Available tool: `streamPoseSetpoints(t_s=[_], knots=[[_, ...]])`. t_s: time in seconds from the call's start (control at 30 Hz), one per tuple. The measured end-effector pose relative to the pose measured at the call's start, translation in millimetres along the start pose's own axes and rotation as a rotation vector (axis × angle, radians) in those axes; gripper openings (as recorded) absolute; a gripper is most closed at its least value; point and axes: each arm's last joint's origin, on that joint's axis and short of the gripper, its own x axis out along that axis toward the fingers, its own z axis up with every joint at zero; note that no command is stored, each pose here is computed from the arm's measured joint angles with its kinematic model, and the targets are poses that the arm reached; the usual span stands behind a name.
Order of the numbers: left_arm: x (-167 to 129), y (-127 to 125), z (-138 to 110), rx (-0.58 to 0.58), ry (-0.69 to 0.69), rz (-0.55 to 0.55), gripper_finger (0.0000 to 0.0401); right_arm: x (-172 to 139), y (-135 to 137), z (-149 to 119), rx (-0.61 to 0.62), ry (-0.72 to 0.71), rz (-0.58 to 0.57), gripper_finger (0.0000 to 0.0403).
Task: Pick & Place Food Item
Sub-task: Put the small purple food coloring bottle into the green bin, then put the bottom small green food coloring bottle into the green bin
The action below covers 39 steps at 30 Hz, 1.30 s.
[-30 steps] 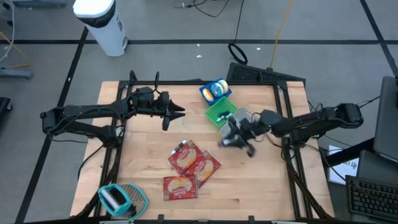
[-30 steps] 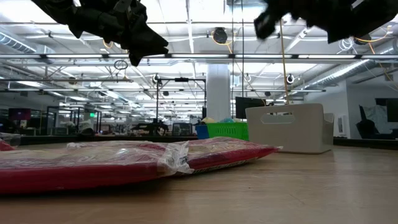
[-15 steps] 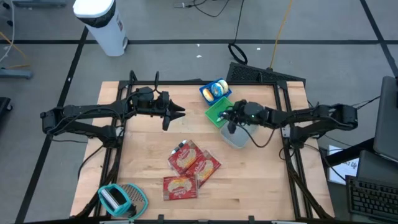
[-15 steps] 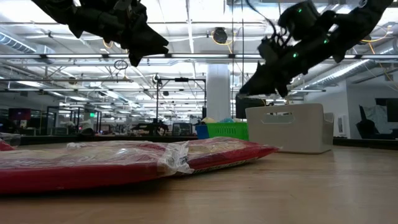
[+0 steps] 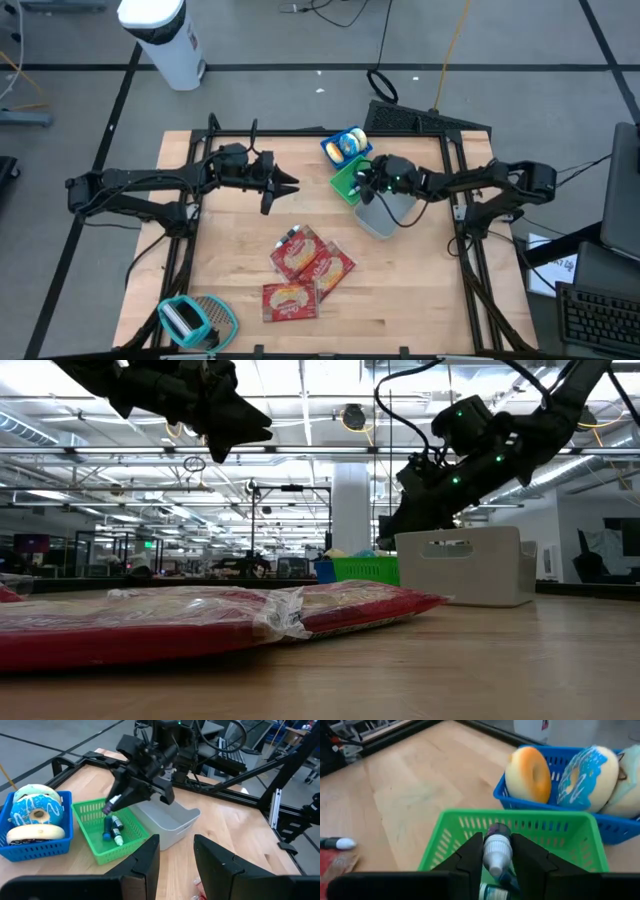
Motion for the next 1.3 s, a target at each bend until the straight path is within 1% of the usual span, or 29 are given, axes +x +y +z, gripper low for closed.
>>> streamPoseSetpoints(t_s=[0.37,0.47,0.57,0.63,0.73,0.83,0.9,0.97,1.03,1.1,1.23,1.3], knots=[[0,0,0,-0.001,0.0,0.001,0.012,0,-1,3,-0.001,-0.023,0.007,0.0183],[0,0,0,-0.001,0.001,0.001,0.012,-6,3,10,0.001,-0.047,0.09,0.0199],[0,0,-1,-0.004,0.013,-0.002,0.012,-16,8,20,-0.018,-0.078,0.21,0.0208],[1,-2,-4,-0.015,0.044,-0.021,0.012,-25,14,27,-0.032,-0.108,0.303,0.021],[2,-11,-14,-0.007,0.135,-0.083,0.012,-39,25,34,-0.078,-0.13,0.443,0.0208],[6,-22,-28,0.042,0.254,-0.131,0.012,-51,39,36,-0.144,-0.149,0.561,0.0204],[10,-31,-40,0.092,0.347,-0.161,0.012,-57,47,35,-0.189,-0.163,0.615,0.0204],[15,-40,-54,0.115,0.45,-0.168,0.012,-60,54,34,-0.227,-0.173,0.643,0.0205],[21,-48,-66,0.119,0.53,-0.154,0.012,-62,59,32,-0.257,-0.177,0.662,0.0206],[26,-54,-77,0.105,0.59,-0.116,0.012,-63,62,31,-0.267,-0.175,0.675,0.0205],[35,-59,-96,0.04,0.685,0.018,0.012,-64,64,29,-0.284,-0.171,0.684,0.02],[38,-60,-105,0.016,0.729,0.063,0.012,-64,64,29,-0.288,-0.171,0.683,0.0199]])
